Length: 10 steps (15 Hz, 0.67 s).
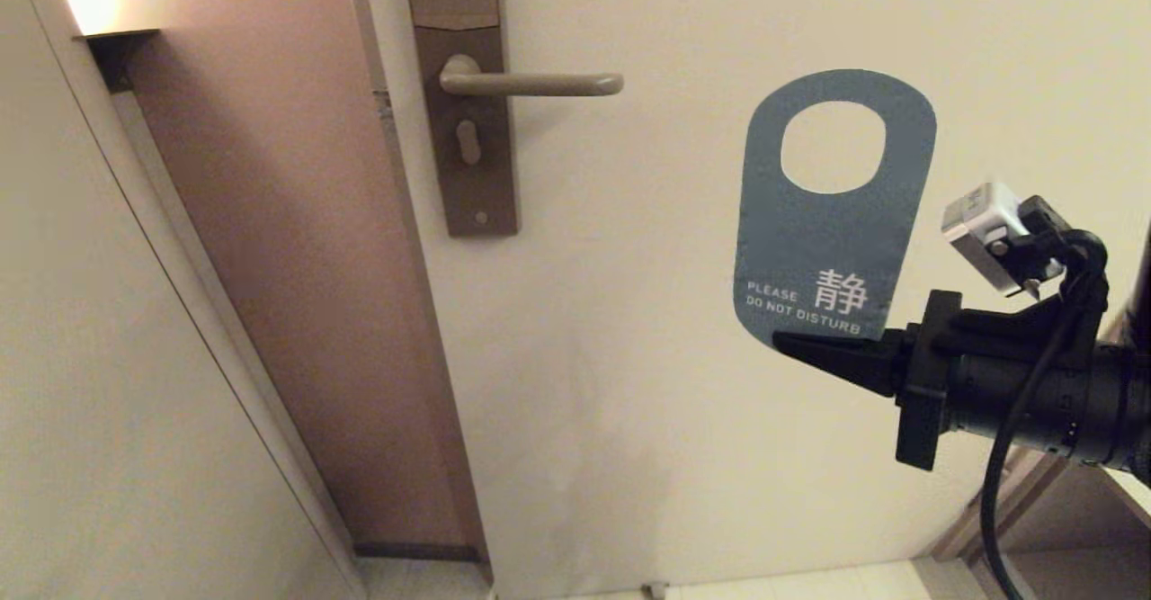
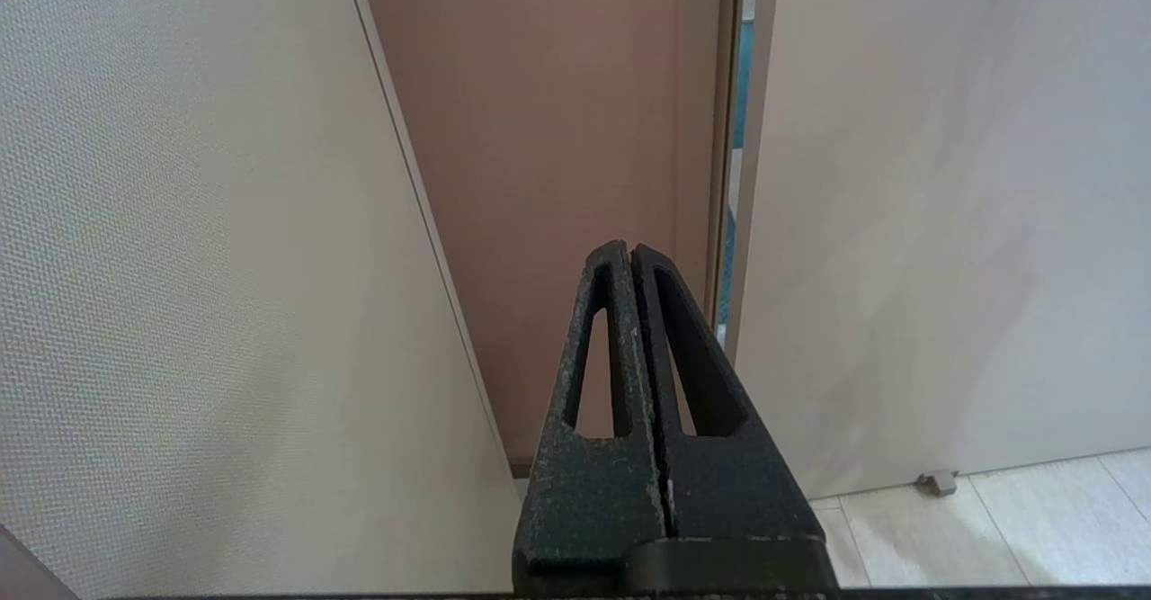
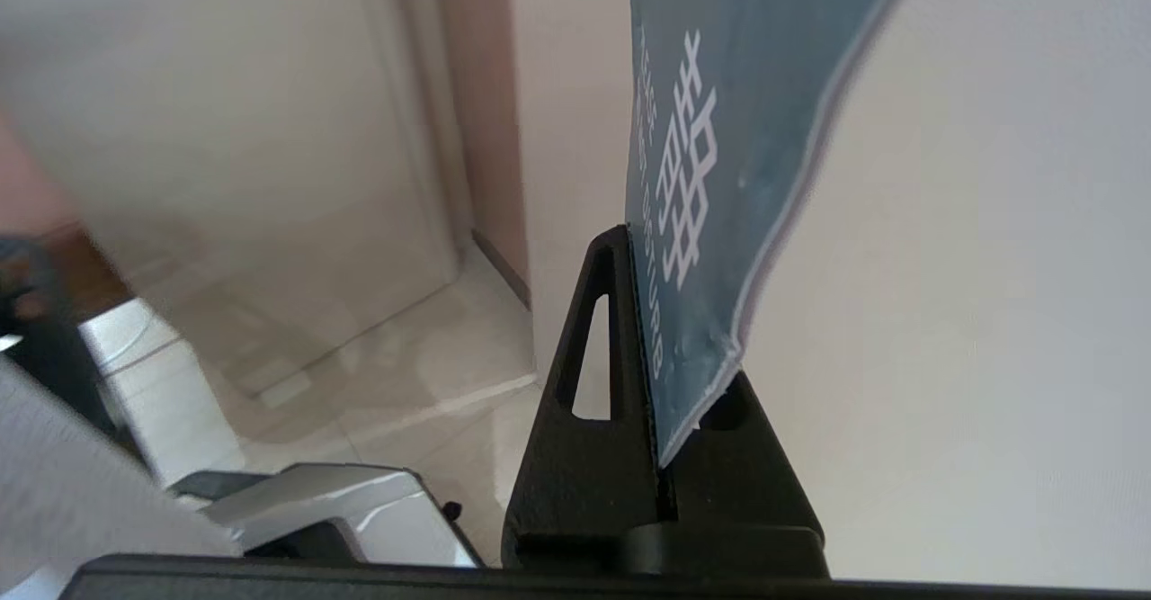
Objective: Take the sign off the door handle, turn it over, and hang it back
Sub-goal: Hang the sign back with the other side facing out
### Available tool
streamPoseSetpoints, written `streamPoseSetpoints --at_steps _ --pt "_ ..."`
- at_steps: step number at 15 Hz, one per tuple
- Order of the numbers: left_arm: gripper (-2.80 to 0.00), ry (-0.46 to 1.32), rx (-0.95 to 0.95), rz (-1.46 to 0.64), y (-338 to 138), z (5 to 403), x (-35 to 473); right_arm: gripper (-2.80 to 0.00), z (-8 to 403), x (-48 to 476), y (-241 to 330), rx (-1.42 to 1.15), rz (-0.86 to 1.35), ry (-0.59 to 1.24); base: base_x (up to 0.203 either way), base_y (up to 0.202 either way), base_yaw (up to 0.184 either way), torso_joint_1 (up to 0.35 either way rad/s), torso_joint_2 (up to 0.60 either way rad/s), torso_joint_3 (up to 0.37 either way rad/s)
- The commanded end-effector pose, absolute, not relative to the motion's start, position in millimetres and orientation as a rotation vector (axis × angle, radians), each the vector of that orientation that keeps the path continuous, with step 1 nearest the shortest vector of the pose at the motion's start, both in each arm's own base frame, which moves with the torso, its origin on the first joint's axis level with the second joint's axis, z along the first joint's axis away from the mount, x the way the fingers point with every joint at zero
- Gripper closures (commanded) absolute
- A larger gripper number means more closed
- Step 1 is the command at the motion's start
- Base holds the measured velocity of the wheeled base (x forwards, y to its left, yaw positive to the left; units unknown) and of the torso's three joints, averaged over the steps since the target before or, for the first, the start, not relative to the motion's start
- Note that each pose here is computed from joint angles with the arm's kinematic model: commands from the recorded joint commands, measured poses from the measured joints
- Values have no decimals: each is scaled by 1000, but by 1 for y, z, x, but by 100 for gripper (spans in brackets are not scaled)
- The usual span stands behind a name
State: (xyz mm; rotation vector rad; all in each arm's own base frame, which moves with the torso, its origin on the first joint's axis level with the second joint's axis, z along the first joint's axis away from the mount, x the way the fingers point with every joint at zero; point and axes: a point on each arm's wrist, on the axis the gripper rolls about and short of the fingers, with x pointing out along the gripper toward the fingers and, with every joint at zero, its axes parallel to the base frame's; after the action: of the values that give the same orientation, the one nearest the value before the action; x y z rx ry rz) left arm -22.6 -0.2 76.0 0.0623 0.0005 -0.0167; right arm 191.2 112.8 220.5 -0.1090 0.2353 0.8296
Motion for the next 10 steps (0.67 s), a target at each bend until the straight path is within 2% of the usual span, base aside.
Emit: streamPoseSetpoints --at_steps 1,10 --pt "0 -1 63 -17 0 76 -23 0 217 201 118 -111 815 256 0 0 0 0 0 0" --pt "0 -1 63 -17 0 76 -23 0 230 254 145 -61 730 247 0 0 0 0 0 0"
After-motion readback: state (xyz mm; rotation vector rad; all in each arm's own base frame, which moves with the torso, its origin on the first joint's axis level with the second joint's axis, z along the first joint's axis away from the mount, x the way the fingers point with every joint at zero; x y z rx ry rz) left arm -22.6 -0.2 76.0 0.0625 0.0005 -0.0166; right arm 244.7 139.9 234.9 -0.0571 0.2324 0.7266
